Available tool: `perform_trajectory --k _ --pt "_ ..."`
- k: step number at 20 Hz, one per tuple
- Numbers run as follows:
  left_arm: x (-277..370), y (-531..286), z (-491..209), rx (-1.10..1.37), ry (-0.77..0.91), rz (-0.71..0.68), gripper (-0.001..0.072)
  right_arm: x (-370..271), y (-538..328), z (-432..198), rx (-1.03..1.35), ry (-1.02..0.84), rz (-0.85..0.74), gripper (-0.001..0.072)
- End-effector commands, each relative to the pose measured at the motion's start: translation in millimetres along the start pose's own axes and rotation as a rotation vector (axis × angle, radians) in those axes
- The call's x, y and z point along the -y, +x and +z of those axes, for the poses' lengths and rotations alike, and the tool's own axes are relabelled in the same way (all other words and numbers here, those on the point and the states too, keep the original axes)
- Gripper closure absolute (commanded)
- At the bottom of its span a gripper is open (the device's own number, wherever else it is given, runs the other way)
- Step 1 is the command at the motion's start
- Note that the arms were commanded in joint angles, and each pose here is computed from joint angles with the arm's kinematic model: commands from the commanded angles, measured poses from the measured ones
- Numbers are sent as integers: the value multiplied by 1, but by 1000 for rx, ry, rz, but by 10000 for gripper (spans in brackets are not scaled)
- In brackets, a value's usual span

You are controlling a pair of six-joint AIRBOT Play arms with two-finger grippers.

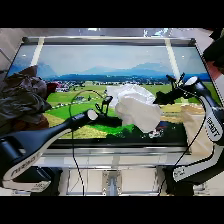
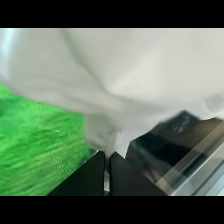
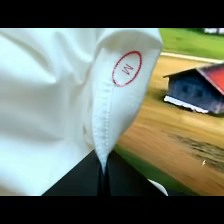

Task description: Fold the shirts.

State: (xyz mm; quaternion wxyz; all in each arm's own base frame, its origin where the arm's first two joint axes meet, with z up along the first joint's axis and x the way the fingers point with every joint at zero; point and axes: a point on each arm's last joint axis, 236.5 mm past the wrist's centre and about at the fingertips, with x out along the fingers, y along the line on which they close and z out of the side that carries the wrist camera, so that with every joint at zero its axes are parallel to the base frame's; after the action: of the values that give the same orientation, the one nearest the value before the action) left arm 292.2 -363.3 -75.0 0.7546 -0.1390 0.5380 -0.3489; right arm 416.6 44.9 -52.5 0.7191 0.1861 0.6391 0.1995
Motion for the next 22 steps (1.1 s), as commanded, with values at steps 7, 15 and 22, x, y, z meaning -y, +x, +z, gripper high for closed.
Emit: perform_trajectory --k 7,15,22 --pt "11 -328 133 729 109 72 695 -148 -237 -18 342 -413 -157 700" --pt "83 -518 116 1215 256 163 695 -332 -383 -104 905 -754 44 701" --pt "-1 -447 201 990 219 293 696 -276 -299 -44 576 -498 161 701"
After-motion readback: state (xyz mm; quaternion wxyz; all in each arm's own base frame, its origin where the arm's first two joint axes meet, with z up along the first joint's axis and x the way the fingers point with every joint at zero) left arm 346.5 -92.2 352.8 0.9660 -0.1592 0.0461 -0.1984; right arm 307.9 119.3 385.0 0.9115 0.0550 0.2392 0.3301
